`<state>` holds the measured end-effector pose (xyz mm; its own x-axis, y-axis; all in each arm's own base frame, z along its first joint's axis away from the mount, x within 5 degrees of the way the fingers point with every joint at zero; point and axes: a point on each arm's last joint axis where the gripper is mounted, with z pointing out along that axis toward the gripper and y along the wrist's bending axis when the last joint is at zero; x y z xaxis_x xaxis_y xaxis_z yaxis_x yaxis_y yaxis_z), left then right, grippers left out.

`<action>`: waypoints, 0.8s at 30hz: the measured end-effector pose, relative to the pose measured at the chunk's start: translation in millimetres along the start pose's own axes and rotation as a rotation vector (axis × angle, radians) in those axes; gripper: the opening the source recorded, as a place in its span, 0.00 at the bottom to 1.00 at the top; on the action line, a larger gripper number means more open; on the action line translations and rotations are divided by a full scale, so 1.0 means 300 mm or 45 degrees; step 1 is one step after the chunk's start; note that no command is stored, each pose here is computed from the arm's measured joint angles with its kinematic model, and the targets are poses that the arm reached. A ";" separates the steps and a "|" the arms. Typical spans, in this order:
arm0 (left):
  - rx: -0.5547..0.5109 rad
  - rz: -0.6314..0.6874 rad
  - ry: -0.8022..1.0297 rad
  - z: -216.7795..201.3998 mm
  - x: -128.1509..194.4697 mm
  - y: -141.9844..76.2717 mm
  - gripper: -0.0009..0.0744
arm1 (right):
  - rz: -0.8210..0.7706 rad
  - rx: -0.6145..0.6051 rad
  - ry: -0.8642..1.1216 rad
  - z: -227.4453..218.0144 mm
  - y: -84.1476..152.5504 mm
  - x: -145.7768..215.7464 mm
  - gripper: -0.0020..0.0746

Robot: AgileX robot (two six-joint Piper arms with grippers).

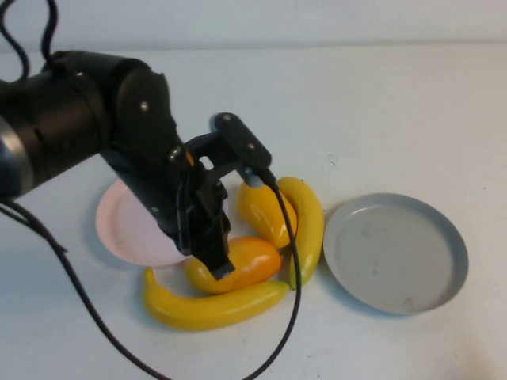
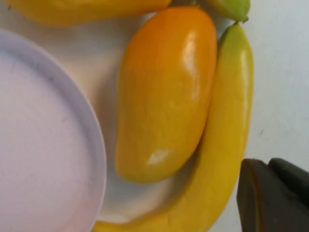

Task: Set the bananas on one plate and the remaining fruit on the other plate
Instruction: Put one type of fruit in the left plate

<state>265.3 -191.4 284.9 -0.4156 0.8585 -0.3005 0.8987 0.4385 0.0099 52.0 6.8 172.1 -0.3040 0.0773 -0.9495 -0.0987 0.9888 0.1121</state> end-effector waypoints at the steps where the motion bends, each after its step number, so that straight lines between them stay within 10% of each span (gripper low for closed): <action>1: 0.004 0.035 0.000 0.009 -0.016 -0.002 0.01 | 0.000 0.000 0.000 0.000 0.000 0.000 0.01; 5: -0.001 0.103 -0.022 0.022 -0.074 0.007 0.10 | 0.000 0.000 0.000 0.000 0.000 0.000 0.01; 13: 0.030 0.097 0.085 0.147 -0.102 0.047 0.72 | 0.000 0.000 0.000 0.000 0.000 0.000 0.01; 24: -0.031 0.126 0.125 0.258 -0.111 0.088 0.82 | 0.000 0.000 0.000 0.000 0.000 0.000 0.01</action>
<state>313.8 -228.9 221.5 -0.3377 0.9193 -0.2023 0.9328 0.3556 0.0587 52.0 6.8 172.1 -0.3040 0.0773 -0.9495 -0.0987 0.9888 0.1121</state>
